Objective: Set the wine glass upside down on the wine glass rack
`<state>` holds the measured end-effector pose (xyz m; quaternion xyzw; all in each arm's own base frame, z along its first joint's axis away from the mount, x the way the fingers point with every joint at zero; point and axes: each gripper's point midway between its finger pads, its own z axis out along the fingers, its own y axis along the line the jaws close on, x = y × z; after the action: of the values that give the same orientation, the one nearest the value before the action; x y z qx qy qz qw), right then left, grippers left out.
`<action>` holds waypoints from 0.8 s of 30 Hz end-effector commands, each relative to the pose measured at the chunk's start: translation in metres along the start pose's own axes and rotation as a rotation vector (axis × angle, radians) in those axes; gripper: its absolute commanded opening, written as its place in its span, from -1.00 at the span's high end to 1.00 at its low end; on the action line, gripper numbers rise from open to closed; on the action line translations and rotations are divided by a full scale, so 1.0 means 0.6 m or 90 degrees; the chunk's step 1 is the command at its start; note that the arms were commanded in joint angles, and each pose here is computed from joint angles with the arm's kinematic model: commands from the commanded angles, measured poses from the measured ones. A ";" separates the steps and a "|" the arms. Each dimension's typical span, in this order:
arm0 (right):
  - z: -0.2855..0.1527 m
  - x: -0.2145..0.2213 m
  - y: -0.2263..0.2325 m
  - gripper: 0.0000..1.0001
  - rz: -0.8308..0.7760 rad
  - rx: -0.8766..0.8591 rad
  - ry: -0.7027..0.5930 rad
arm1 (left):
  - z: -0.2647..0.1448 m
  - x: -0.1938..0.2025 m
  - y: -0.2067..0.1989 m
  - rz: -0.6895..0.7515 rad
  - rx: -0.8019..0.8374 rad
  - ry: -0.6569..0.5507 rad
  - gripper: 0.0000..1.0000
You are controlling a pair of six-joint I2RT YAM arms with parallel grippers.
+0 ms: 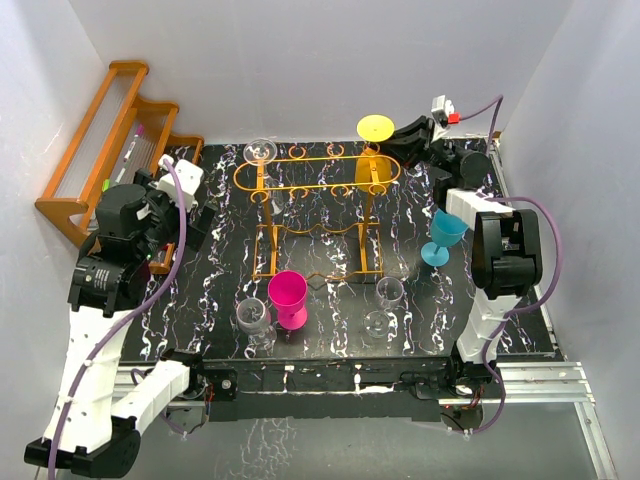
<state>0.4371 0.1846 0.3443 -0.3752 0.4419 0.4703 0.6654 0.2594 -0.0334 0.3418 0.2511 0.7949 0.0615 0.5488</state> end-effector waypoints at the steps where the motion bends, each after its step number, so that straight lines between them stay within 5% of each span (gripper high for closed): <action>1: -0.002 -0.056 0.060 0.84 -0.222 -0.068 -0.061 | -0.005 -0.009 -0.002 -0.016 0.008 -0.007 -0.94; 24: -0.009 -0.052 0.103 0.85 -0.233 -0.077 -0.048 | 0.010 0.004 -0.024 -0.038 0.043 0.006 -0.94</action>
<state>0.4115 0.1859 0.3228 -0.3922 0.4500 0.4595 0.6576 0.2617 -0.0436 0.3318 0.2512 0.8056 0.0302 0.5357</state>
